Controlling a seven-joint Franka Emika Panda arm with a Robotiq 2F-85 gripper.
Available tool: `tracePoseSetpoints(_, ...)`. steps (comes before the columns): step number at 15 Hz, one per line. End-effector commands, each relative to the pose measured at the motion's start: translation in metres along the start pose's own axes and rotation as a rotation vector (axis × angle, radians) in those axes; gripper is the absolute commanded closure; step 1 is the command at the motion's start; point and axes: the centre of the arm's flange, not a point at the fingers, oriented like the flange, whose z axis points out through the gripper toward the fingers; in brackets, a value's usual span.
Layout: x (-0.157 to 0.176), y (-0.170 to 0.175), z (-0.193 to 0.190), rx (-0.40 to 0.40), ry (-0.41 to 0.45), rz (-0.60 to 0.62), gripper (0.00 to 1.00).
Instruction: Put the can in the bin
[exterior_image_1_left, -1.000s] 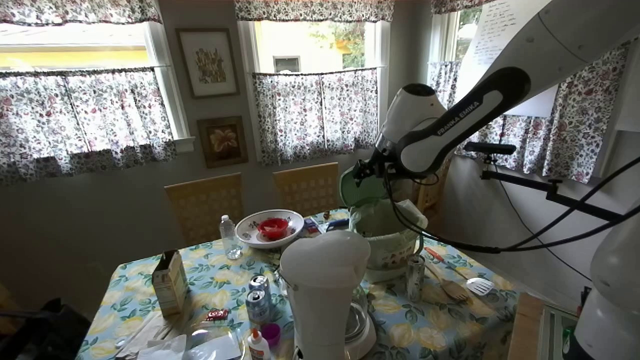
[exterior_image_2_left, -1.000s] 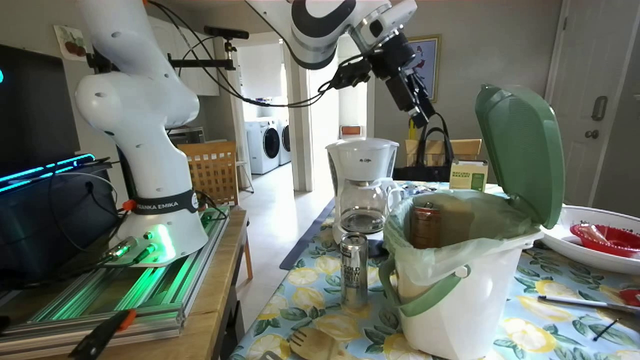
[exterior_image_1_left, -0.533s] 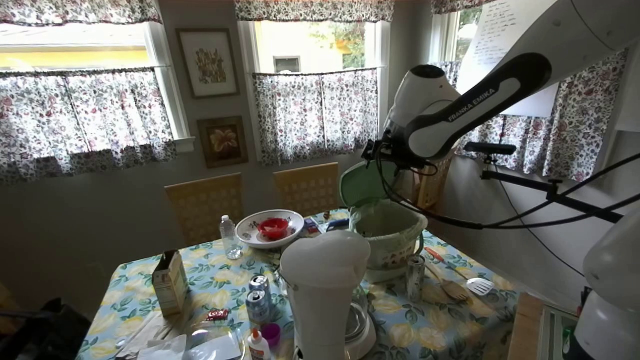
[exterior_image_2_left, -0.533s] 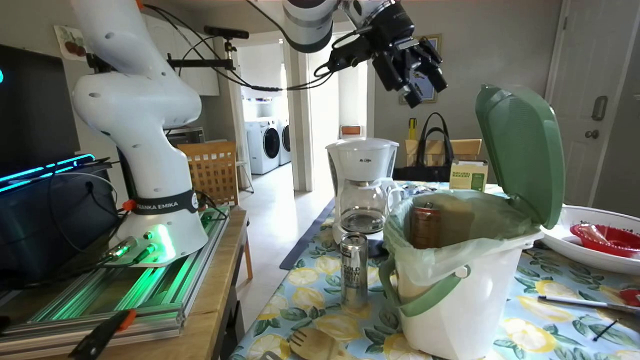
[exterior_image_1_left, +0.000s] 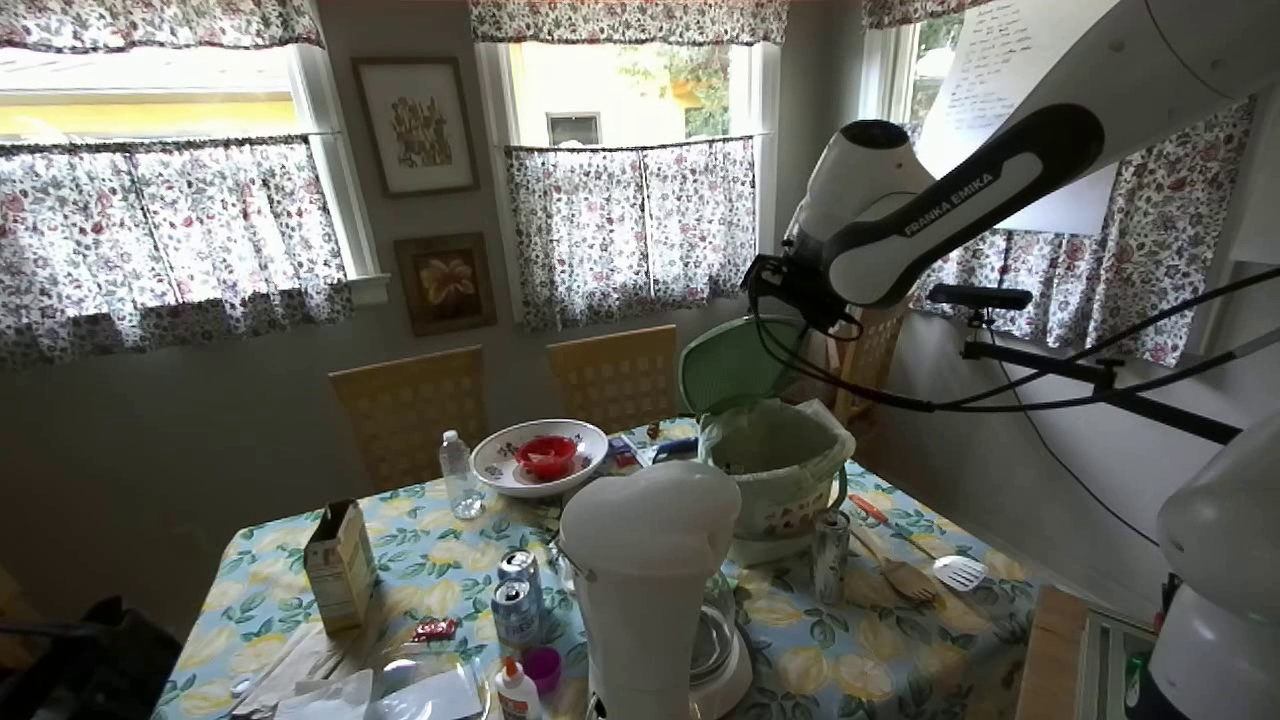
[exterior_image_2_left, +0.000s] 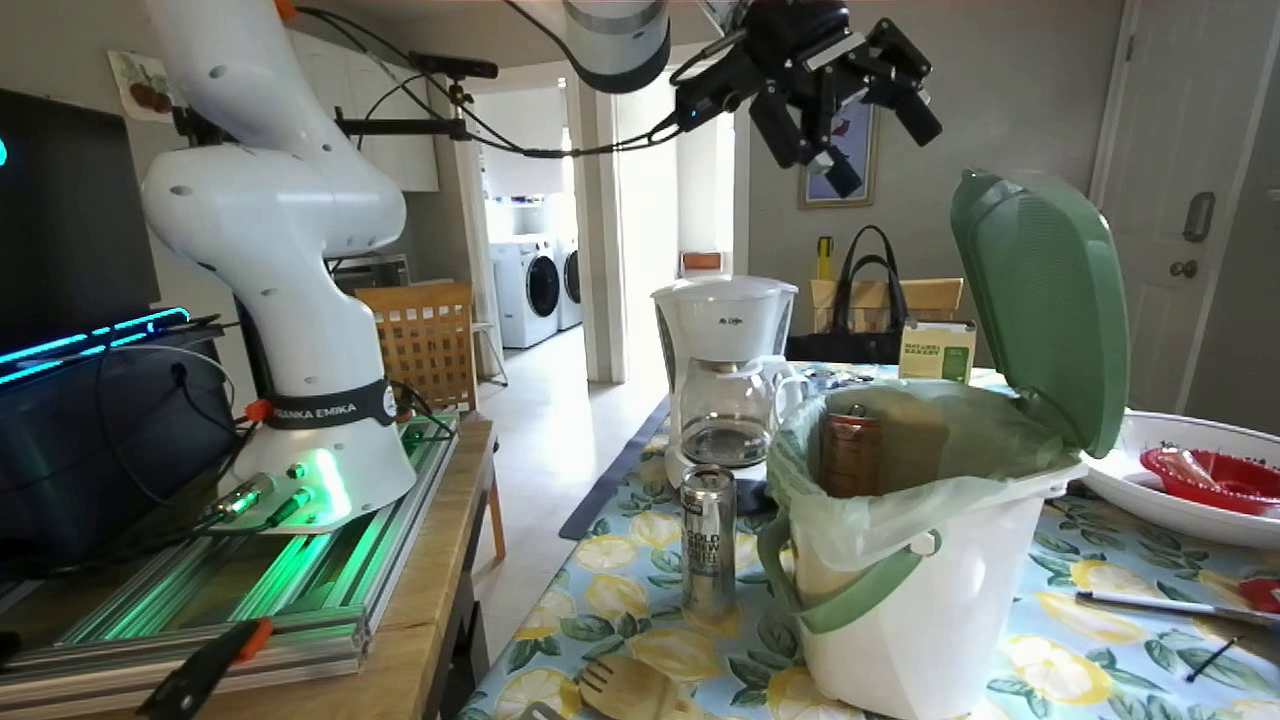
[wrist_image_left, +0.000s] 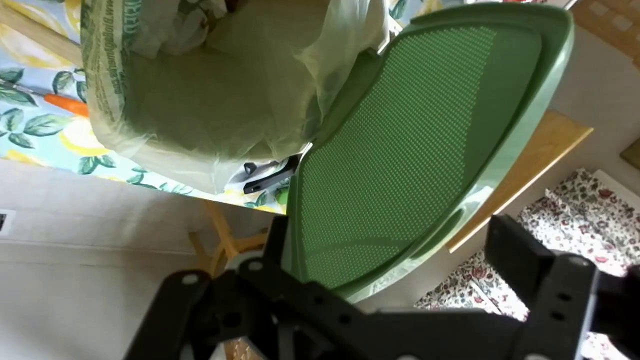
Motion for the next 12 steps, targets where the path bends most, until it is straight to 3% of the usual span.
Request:
tracePoseSetpoints(1, 0.012, -0.002, 0.000, 0.038, 0.046, 0.104, 0.00)
tracePoseSetpoints(12, 0.052, -0.003, 0.035, 0.102, -0.058, 0.348, 0.00)
